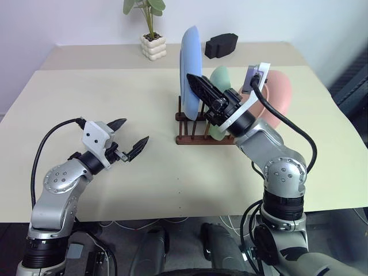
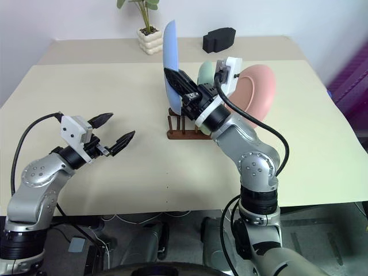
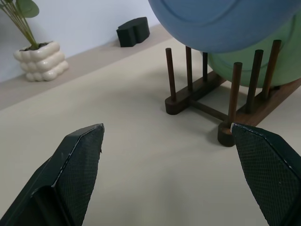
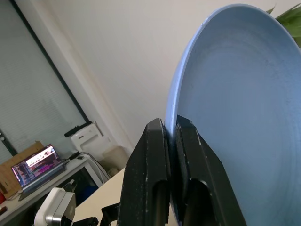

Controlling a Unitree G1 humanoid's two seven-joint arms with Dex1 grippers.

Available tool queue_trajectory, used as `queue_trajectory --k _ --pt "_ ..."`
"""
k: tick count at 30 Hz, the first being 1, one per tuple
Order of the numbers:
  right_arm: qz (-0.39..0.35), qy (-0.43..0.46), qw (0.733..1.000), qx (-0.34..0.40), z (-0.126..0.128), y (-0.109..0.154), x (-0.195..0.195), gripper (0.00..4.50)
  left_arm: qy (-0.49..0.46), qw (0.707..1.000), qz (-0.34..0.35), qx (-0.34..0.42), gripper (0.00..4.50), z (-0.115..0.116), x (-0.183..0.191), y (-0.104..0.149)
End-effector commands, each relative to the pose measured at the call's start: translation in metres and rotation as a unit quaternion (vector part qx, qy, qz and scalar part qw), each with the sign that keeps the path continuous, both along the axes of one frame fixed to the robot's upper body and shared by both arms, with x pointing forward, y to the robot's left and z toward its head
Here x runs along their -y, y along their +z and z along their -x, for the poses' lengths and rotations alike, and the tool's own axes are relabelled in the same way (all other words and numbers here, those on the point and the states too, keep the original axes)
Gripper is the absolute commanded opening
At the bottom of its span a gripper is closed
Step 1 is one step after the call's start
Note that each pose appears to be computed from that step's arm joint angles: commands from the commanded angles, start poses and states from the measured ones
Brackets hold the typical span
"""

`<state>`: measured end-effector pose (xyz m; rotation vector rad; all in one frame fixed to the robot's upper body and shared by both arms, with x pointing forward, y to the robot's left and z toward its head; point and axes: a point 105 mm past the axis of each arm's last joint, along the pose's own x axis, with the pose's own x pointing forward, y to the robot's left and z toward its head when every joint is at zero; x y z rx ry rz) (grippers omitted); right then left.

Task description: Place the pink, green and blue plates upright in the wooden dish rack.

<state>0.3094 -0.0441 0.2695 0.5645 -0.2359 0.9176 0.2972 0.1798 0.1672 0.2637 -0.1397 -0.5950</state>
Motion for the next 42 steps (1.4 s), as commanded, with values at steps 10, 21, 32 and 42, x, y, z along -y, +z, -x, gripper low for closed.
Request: queue_trajectory --k 10,21,32,42 --pt "-0.012 0.016 0.999 -0.027 0.002 -0.002 -0.003 0.00 0.004 1.000 -0.001 0.027 4.44 0.002 0.001 0.010" --pt "-0.011 0.013 0.996 -0.087 -0.008 -0.018 -0.001 0.00 0.006 1.000 -0.002 0.029 4.44 0.002 0.002 0.010" --pt "-0.013 0.016 0.995 -0.100 -0.008 -0.020 -0.001 0.89 0.004 1.000 -0.001 0.029 4.50 0.002 0.003 0.009" --pt "0.005 0.002 0.998 -0.067 -0.008 -0.012 0.002 3.90 0.005 1.000 0.000 0.028 4.50 0.002 0.003 0.008"
